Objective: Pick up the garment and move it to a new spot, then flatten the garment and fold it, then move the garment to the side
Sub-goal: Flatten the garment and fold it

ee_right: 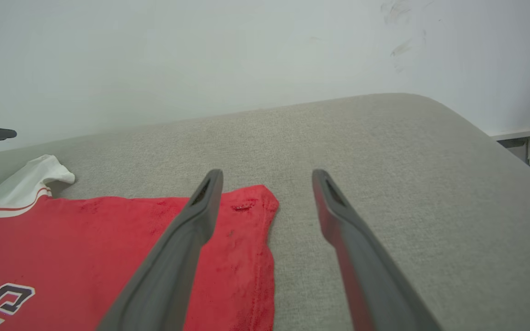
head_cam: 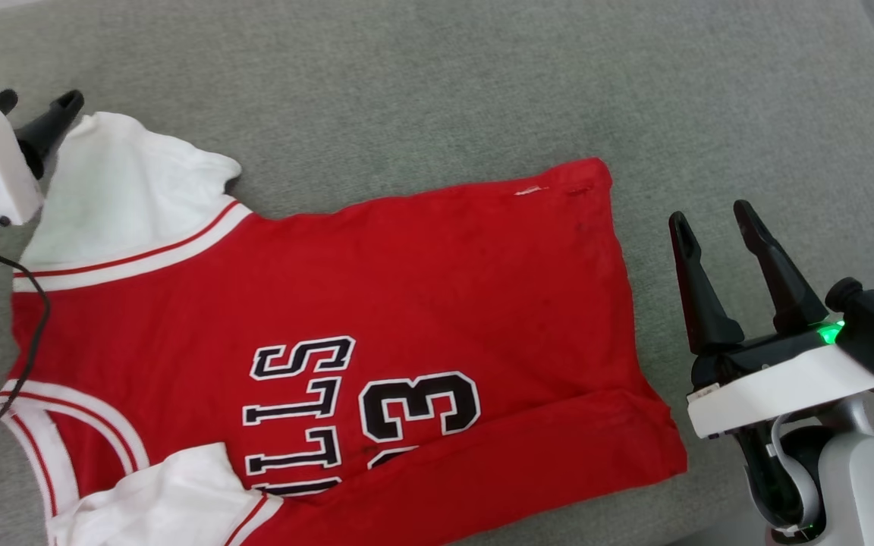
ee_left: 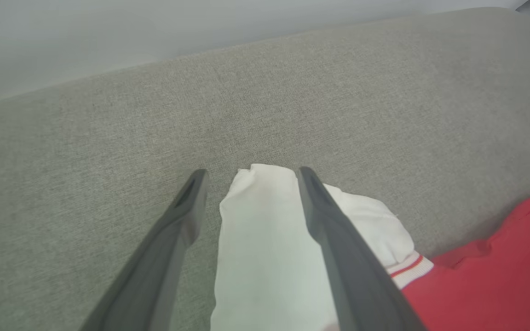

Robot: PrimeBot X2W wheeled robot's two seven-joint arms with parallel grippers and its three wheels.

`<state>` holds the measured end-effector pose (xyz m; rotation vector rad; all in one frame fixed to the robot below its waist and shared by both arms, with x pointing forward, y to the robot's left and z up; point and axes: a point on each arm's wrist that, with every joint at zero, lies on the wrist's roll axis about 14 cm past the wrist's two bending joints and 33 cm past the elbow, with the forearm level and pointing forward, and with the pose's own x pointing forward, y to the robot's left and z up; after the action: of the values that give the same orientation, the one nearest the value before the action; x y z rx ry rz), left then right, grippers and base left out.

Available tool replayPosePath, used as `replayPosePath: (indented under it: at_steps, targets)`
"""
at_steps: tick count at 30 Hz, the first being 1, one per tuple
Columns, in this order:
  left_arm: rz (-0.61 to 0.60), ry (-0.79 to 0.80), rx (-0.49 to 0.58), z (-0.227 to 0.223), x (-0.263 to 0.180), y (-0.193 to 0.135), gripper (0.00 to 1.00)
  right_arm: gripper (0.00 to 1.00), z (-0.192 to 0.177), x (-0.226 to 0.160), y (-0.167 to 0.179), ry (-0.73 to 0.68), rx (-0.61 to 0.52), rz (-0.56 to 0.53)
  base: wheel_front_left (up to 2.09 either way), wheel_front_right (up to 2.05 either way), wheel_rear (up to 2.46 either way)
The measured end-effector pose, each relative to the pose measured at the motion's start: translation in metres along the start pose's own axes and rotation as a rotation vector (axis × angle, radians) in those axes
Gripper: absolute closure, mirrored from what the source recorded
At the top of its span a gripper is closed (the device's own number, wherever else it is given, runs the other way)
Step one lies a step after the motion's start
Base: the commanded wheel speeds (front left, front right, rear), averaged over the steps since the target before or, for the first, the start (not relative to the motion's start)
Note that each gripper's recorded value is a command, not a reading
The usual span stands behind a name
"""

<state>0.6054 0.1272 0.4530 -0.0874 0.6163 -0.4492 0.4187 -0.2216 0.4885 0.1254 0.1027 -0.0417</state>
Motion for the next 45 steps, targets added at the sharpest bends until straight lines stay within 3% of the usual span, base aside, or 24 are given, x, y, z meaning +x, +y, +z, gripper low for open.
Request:
replayPosePath:
  at_steps: [8,15,16,17,18,26,33,40,45]
  targets:
    - [-0.001,0.323,0.004,-0.051,0.025,0.008,0.00,0.00,-0.022,-0.005,-0.013,0.050,0.019,-0.047,0.00,0.00,0.00]
    - [0.012,0.480,-0.030,-0.082,0.034,0.014,0.00,0.00,-0.034,-0.006,-0.018,0.076,0.046,-0.066,0.00,0.00,0.00]
    - [0.009,0.495,-0.036,-0.084,0.034,0.013,0.04,0.00,-0.035,-0.007,-0.019,0.078,0.050,-0.069,0.00,0.00,0.00]
    - [0.010,0.505,-0.036,-0.086,0.034,0.013,0.67,0.00,-0.036,-0.007,-0.020,0.080,0.051,-0.072,0.00,0.00,0.00]
    - [0.012,0.508,-0.038,-0.087,0.034,0.013,1.00,0.00,-0.037,-0.007,-0.020,0.083,0.053,-0.074,0.00,0.00,0.00]
    - [0.005,0.446,-0.091,-0.082,0.033,0.008,1.00,0.00,-0.034,-0.004,-0.017,0.087,0.073,-0.061,0.00,0.00,0.00]
    - [0.004,0.318,-0.071,-0.056,0.017,0.005,1.00,0.00,-0.035,0.017,-0.018,0.168,0.117,-0.011,0.00,0.00,0.00]
    - [-0.008,0.226,-0.037,-0.030,-0.010,-0.001,1.00,0.00,-0.063,0.045,-0.022,0.423,0.112,0.046,0.00,0.00,0.00]
    - [-0.006,0.207,-0.017,-0.027,-0.028,0.001,1.00,0.00,-0.079,0.068,-0.003,0.581,0.091,0.119,0.00,0.00,0.00]
